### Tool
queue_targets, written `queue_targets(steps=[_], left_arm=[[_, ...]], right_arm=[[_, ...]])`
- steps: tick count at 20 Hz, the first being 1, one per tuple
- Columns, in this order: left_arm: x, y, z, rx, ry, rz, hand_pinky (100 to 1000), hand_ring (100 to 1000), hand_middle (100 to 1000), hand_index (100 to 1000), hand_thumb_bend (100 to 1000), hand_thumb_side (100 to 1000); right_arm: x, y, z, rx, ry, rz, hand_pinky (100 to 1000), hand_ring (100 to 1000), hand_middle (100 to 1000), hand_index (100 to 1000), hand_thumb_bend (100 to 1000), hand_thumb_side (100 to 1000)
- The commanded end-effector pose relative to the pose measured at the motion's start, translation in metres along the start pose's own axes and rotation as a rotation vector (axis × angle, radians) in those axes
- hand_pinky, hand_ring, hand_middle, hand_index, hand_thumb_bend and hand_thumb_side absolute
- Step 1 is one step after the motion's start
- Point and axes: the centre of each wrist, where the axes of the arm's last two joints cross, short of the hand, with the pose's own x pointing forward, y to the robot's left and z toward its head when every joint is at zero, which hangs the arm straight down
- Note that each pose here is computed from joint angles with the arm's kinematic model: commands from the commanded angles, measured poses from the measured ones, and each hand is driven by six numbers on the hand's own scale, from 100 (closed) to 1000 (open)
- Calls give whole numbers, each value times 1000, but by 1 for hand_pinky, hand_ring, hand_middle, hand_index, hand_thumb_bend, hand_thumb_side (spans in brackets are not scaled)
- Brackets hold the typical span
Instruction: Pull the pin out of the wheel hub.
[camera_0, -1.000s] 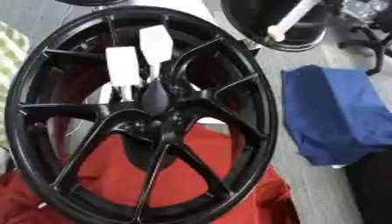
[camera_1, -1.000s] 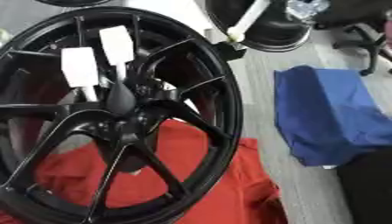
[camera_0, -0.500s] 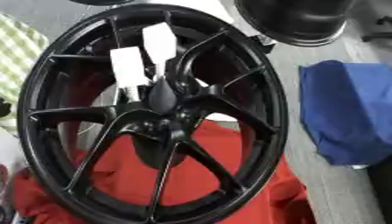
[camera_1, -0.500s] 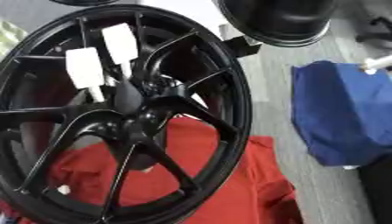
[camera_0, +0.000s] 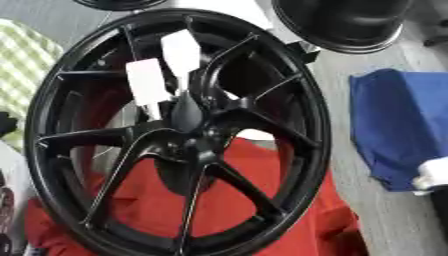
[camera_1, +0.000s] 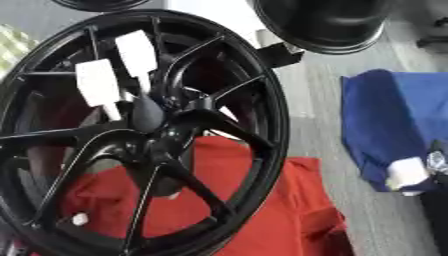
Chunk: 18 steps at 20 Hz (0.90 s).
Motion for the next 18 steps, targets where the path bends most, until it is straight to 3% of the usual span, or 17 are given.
queue_targets(steps=[1,5,7,13,14,18], left_arm=[[8,1,-5,4,-29,1,674,557,487,726,100,910],[9,0,-4,1,-29,2,674,557,486,726,100,909],[9,-1,-4,-2,-30,3,674,557,486,726,100,908],[9,-5,-3,-19,-31,7,673,557,486,725,100,905],[9,-7,-2,-22,-31,9,674,557,486,726,100,904],[10,-10,-2,-34,-33,13,673,557,486,725,100,903]], right_arm=[[5,-1,-2,-40,6,-11,764,860,846,950,151,631],[13,3,-6,-133,7,-137,707,753,682,848,100,498],[20,7,-10,-170,-4,-221,701,741,656,838,100,461],[53,29,-19,-88,-105,-496,694,730,632,841,100,538],[59,33,-20,-48,-135,-533,694,733,634,846,100,592],[57,54,-33,57,-195,-638,706,747,653,869,100,591]])
